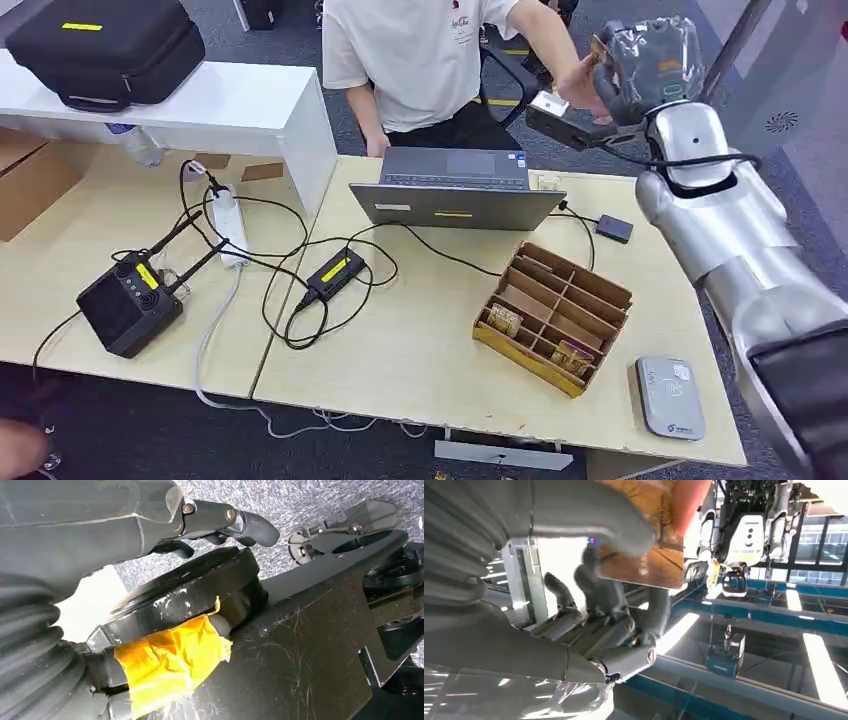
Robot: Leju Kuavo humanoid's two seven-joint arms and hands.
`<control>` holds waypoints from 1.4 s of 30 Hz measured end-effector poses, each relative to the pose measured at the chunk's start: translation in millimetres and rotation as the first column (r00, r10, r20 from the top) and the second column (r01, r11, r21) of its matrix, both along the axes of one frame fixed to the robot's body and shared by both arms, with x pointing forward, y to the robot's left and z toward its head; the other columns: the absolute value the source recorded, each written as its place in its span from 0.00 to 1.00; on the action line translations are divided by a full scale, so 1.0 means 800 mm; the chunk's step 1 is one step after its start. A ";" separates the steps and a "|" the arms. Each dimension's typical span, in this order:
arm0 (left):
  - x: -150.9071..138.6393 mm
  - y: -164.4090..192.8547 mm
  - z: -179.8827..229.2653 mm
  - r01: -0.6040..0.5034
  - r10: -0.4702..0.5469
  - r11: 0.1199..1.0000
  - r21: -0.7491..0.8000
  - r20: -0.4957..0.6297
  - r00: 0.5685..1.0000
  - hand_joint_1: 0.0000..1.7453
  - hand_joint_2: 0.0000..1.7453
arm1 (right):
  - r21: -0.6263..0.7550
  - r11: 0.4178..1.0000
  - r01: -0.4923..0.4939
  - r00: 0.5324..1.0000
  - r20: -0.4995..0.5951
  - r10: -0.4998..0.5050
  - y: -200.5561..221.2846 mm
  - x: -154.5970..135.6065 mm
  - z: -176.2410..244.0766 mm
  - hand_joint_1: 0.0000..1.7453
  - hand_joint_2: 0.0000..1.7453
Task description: Pass the card to the sensor for recognition and then transmit it.
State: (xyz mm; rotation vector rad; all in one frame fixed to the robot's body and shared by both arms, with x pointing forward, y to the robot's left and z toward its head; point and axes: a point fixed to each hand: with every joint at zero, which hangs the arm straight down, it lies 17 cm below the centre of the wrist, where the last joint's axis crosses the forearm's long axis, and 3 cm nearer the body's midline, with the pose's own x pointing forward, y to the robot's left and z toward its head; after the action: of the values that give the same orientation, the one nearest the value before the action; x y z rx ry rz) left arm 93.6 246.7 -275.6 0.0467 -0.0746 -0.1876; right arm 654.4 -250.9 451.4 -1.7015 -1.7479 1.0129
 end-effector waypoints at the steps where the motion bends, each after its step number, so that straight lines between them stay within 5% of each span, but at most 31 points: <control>1: 0.000 0.001 0.000 -0.002 0.002 1.000 0.006 0.001 1.000 0.00 1.00 | 0.001 1.000 0.001 1.000 -0.001 -0.001 0.000 0.000 -0.001 0.00 1.00; 36: -0.002 0.002 0.000 -0.014 0.014 1.000 0.007 -0.010 1.000 0.00 1.00 | -0.015 0.999 0.045 0.998 -0.033 -0.046 -0.028 0.004 -0.020 0.00 1.00; 42: -0.004 0.001 0.000 -0.044 0.044 0.999 0.001 -0.019 0.999 0.00 1.00 | -0.073 0.983 0.169 0.983 -0.060 -0.173 -0.101 0.008 -0.034 0.00 1.00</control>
State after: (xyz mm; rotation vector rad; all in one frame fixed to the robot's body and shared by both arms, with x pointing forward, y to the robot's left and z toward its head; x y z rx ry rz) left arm 90.3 247.4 -276.0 0.0474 -0.0542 -0.1437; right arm 660.6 -331.7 424.5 -1.8048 -1.5125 1.0487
